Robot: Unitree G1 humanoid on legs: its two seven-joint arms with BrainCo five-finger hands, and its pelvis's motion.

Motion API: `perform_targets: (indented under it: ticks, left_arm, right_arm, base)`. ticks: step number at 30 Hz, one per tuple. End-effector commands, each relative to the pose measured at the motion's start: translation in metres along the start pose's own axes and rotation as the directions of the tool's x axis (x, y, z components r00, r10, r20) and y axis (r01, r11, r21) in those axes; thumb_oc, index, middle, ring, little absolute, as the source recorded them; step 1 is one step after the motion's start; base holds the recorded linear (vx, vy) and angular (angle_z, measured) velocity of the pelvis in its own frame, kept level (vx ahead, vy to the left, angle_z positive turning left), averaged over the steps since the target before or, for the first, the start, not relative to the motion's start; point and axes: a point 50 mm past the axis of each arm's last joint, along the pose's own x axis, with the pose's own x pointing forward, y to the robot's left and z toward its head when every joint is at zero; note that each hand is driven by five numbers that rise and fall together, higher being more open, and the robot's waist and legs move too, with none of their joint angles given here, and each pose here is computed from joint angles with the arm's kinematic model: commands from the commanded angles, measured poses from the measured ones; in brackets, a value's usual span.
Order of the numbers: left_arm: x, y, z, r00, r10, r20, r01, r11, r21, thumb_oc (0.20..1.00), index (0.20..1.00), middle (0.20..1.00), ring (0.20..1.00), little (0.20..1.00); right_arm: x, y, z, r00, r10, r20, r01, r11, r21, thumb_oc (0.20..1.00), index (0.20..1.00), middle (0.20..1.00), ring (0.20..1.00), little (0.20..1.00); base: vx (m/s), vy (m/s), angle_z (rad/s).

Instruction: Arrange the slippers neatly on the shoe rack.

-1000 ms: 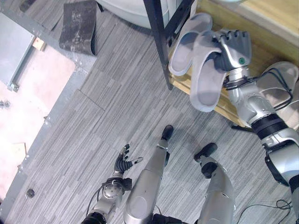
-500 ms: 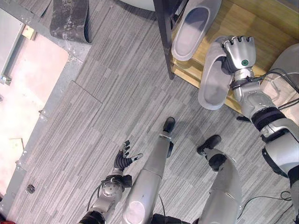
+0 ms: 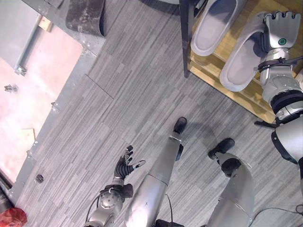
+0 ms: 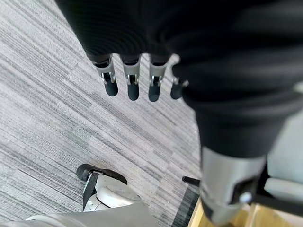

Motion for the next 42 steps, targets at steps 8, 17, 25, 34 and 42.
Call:
perform_targets:
  ticks: [8,17,25,34,42]
  left_arm:
    - [-0.005,-0.002,0.0,1.0,-0.029,0.009,0.029,0.999,-0.019,1.0,1.0,1.0,1.0,1.0]
    - [0.004,-0.004,0.004,1.0,-0.006,0.021,0.006,1.0,-0.019,1.0,1.0,1.0,1.0,1.0]
    - [0.009,-0.01,0.001,1.0,0.013,0.011,-0.013,1.0,0.007,1.0,1.0,1.0,1.0,1.0]
    - [0.045,-0.029,0.022,0.998,0.023,0.056,-0.023,1.0,0.003,1.0,1.0,1.0,1.0,1.0]
    - [0.034,-0.021,0.014,0.999,0.019,0.039,-0.018,1.0,-0.01,1.0,1.0,1.0,1.0,1.0]
  right_arm:
    - [0.022,-0.027,-0.057,0.983,-0.034,-0.182,0.034,0.999,0.0,1.0,1.0,1.0,1.0,1.0]
    - [0.031,-0.04,0.006,0.99,-0.126,-0.06,0.136,0.971,0.196,1.0,1.0,1.0,1.0,1.0]
    - [0.023,-0.088,0.057,0.913,-0.398,-0.085,0.384,0.773,0.506,1.0,1.0,1.0,1.0,1.0]
    - [-0.004,-0.092,0.069,0.89,-0.422,-0.171,0.424,0.629,0.652,1.0,1.0,1.0,1.0,1.0]
    - [-0.023,-0.068,0.066,0.903,-0.241,-0.355,0.428,0.455,0.781,1.0,1.0,1.0,1.0,1.0]
  base:
    - [0.03,-0.009,0.03]
    - [-0.01,-0.009,-0.06]
    - [0.0,-0.009,-0.07]
    - [0.02,0.023,-0.04]
    - [0.02,0.021,-0.09]
